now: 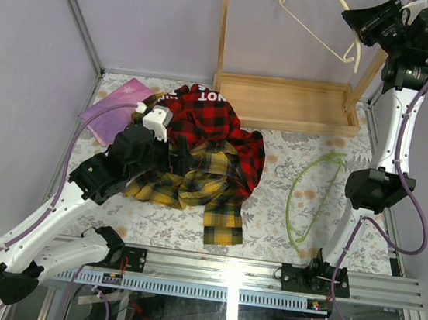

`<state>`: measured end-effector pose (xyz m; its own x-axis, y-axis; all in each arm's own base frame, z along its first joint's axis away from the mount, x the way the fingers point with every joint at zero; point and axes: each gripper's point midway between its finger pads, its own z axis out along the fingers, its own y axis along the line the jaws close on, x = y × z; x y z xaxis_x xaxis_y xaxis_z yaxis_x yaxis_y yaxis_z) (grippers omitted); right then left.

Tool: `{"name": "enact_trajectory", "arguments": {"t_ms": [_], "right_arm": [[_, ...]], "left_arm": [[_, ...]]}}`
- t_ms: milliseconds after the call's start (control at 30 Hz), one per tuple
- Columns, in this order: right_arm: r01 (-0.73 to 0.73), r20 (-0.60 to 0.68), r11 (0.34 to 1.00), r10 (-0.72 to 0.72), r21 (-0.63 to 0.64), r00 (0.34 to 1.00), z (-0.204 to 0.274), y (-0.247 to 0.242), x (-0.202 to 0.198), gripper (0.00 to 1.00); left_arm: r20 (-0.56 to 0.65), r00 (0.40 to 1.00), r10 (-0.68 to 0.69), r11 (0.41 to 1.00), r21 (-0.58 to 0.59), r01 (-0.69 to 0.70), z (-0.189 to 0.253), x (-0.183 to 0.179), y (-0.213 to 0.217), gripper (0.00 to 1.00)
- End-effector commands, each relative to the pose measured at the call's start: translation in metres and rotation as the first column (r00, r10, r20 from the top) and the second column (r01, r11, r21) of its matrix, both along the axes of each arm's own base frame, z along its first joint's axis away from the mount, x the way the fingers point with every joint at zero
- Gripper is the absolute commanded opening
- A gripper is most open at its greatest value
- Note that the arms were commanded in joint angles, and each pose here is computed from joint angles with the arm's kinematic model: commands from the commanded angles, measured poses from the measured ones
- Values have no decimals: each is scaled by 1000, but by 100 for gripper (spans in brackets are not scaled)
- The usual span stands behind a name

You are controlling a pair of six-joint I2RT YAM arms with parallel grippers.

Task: Place the shirt on the hanger
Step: Place the hanger on the clothesline, then move the clothesline to the center of the board.

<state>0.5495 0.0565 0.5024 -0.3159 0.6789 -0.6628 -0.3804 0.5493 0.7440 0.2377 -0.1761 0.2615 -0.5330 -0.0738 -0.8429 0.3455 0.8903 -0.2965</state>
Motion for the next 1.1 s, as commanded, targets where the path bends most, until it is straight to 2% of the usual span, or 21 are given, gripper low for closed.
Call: {"name": "enact_trajectory", "arguments": {"t_ms": [0, 100, 167, 300, 367, 500, 667, 833, 933, 1067], "right_arm": [[-9, 73, 1000, 7, 18, 997, 28, 0, -10, 3], [-4, 55, 1000, 4, 3, 998, 21, -1, -9, 15], [7, 55, 1000, -6, -24, 998, 19, -2, -14, 35], [116, 73, 985, -107, -130, 992, 18, -16, -26, 58], [190, 88, 962, -175, -196, 981, 19, -27, -35, 67], [341, 130, 881, -315, -327, 940, 24, -52, -62, 79], [498, 198, 757, -459, -424, 866, 29, -79, -114, 84], [534, 219, 686, -496, -493, 840, 14, -87, -155, 85], [508, 189, 680, -489, -529, 851, -7, -84, -176, 85], [418, 124, 728, -423, -544, 898, -41, -66, -197, 85]], "left_arm": [[9, 1000, 24, 999, -22, -23, 4, 0, 3, 100], [5, 1000, 30, 999, -20, -30, 2, -2, 6, 100], [3, 999, 38, 999, -18, -38, 0, -4, 8, 100], [12, 998, 63, 998, -18, -63, -1, -5, 14, 100], [14, 997, 70, 997, -17, -70, -2, -5, 16, 100], [3, 997, 71, 997, -10, -71, -6, -5, 16, 100], [-32, 997, 69, 997, 25, -68, -18, -4, 15, 100], [-61, 993, 102, 994, 55, -99, -29, 2, 17, 100], [-72, 990, 119, 992, 52, -116, -30, 6, 15, 100], [-93, 986, 139, 990, 48, -135, -32, 13, 10, 100]]}}
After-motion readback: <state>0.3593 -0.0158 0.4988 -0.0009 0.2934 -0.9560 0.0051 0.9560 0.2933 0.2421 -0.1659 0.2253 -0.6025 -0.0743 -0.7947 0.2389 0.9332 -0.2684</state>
